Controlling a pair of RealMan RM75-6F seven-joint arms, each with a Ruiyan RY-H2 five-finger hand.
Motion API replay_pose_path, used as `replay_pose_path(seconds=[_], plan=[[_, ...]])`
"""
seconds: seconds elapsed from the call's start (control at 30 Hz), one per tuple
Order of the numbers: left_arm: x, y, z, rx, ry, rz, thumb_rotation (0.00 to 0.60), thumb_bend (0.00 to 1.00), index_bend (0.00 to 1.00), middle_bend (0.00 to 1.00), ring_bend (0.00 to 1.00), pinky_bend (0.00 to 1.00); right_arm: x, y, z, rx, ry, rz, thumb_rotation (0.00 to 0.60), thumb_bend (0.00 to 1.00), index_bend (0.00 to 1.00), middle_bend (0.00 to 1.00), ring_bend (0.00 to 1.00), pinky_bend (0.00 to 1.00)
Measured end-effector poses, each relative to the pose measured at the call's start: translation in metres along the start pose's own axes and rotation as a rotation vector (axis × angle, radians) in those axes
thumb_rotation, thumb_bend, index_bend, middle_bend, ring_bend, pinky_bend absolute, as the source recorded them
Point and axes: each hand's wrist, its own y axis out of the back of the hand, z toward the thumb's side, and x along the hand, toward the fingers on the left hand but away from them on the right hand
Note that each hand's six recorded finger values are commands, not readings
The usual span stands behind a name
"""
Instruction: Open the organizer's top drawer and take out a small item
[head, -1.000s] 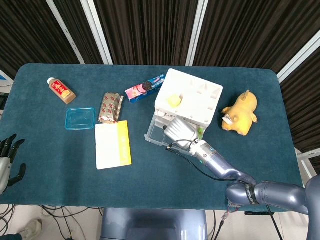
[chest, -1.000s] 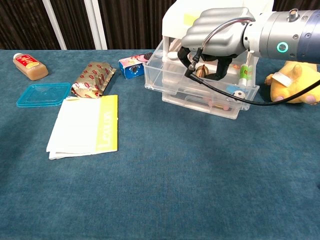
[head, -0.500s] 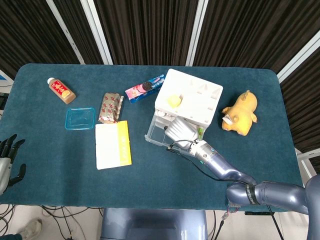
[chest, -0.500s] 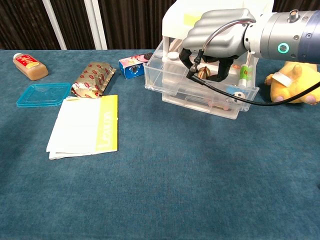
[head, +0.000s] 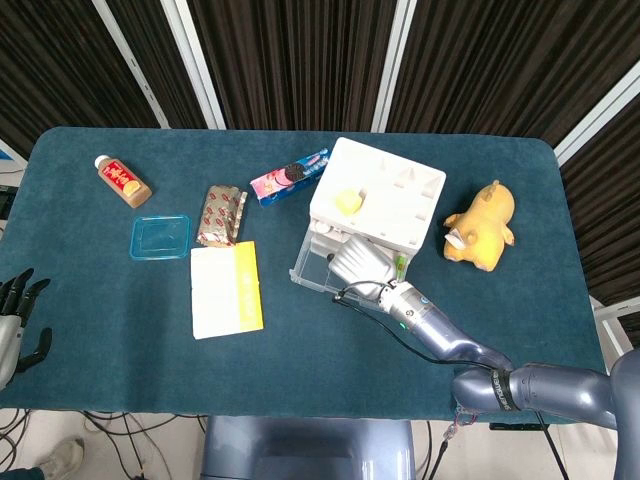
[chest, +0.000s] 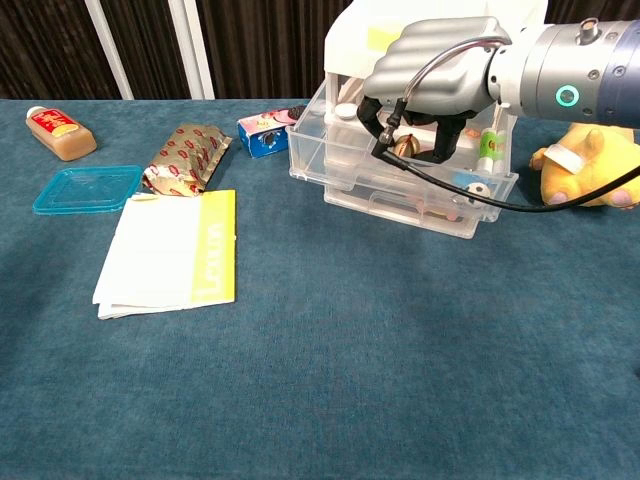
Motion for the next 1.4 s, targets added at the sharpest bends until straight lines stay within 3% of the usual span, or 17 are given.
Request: replay_pose_path(seconds=[0.6,1.03,1.4], plan=[[0.000,0.000,0.000,0.000,-0.001,0.000,0.600,0.47,0.10,0.00,0.00,0.00,0.014,0.021,-0.016,-0.017,-0.027,-0.035,0.600,0.38,0.56,1.00,1.00,1.00],[-0.001,0.001,0.002,-0.002,-0.006,0.006,0.600,0.47,0.10,0.00,0.00,0.00,0.061,0.046,-0.070,-0.035,-0.126,-0.044,0.600,0.38,0.57,1.00,1.00,1.00],[-0.001,0.002,0.001,-0.001,-0.002,0.010,0.600,0.47,0.10,0.00,0.00,0.00,0.112,0.026,-0.112,-0.058,-0.207,0.022,0.600,0.38,0.57,1.00,1.00,1.00]])
